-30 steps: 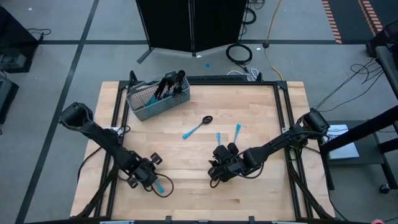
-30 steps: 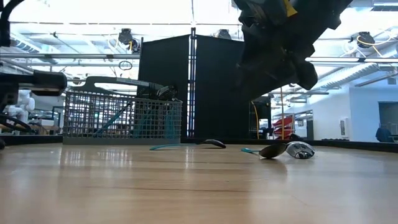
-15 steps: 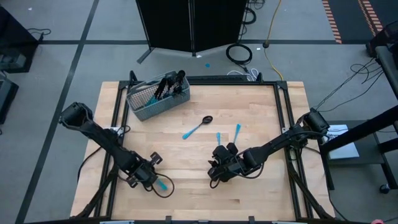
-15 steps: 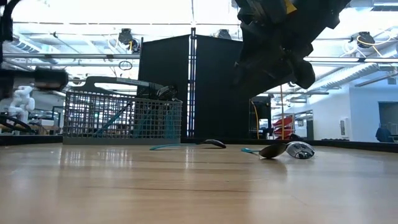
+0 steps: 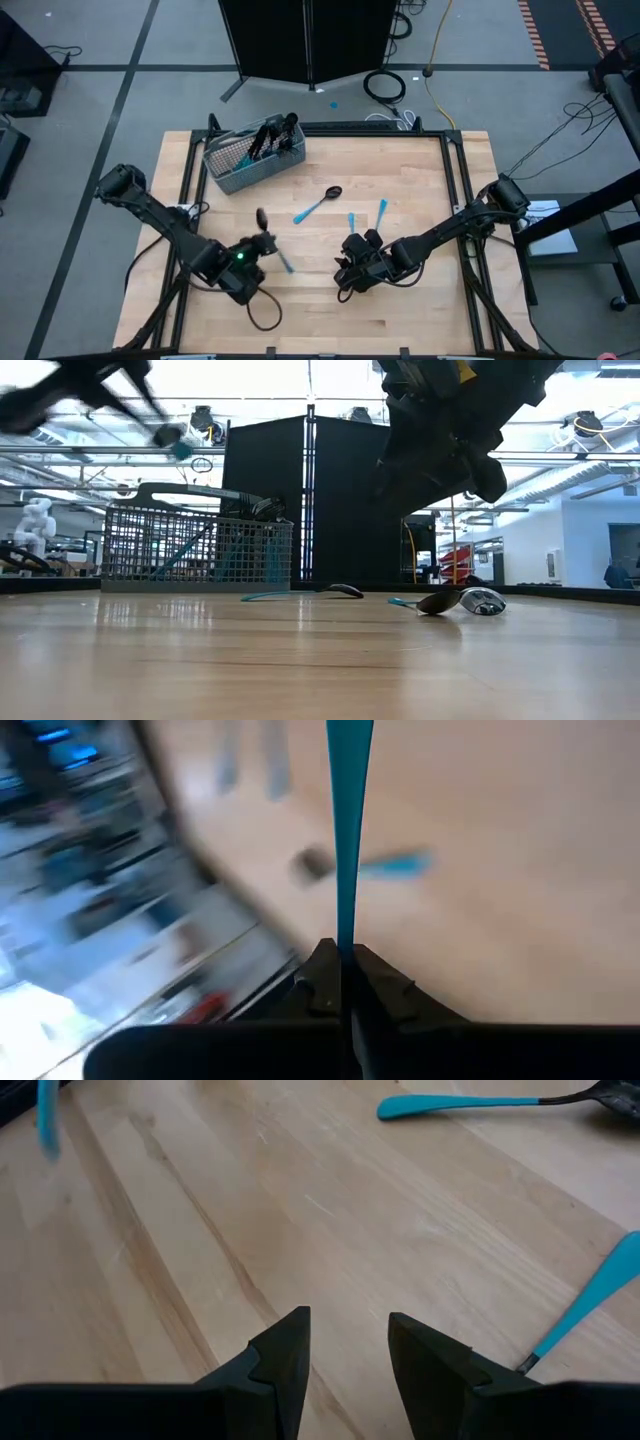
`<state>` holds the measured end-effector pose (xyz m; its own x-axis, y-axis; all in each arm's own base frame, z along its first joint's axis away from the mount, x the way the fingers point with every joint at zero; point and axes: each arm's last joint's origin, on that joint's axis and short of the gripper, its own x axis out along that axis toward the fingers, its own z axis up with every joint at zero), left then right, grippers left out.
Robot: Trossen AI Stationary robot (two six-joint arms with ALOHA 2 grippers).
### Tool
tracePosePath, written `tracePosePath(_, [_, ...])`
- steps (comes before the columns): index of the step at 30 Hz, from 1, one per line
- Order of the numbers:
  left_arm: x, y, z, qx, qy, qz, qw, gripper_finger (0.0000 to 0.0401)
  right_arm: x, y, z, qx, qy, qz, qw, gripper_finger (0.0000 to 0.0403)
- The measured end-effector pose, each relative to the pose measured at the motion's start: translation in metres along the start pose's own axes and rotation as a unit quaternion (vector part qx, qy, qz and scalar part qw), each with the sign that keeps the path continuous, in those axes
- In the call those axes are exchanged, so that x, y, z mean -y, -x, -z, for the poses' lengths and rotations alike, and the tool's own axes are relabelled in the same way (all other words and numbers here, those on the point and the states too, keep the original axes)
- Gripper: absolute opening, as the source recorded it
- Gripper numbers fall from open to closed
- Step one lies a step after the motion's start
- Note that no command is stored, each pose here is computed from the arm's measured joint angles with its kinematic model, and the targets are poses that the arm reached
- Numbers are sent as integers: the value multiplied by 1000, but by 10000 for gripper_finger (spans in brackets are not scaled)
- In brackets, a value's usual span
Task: Sort silverware
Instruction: Put the blue spoon in the dish rack
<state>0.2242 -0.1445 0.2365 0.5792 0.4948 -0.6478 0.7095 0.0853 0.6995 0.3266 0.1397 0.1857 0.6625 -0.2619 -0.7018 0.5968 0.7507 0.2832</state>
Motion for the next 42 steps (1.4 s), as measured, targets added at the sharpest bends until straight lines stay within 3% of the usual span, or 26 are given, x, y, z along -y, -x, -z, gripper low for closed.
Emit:
tracePosePath(4, [-22,-4,10,-65,-55,-54,995,1,0,0,0,3,13,2,1000,130])
tracePosePath(10, [-40,-25,34,-147,-120,-46,981,0,2,-1,-3,26,27,17,999,130])
tracePosePath(16, [-63,-44,84,-202,-89,-18,975,0,0,1,0,28,29,15,999,130])
tracePosePath(20, [-86,-48,127,-237,-64,-35,969,0,-2,4,4,41,36,18,998,130])
tracePosePath(23, [-108,-49,162,-238,-33,-81,967,0,-3,5,5,51,38,23,998,130])
tracePosePath(29, [-137,-68,224,-155,-27,-207,966,0,-1,6,3,91,83,57,991,130])
tracePosePath(33, [-139,-95,253,-191,-17,-213,958,0,2,7,4,95,106,77,987,130])
tracePosePath(35, [-135,-106,261,-202,-42,-194,959,0,5,7,5,95,117,92,984,130])
tracePosePath(39, [-130,-125,266,-216,-101,-155,959,0,12,5,2,93,137,122,979,130])
tracePosePath(42, [-134,-129,268,-230,-116,-169,951,0,18,-1,-6,96,132,137,977,130])
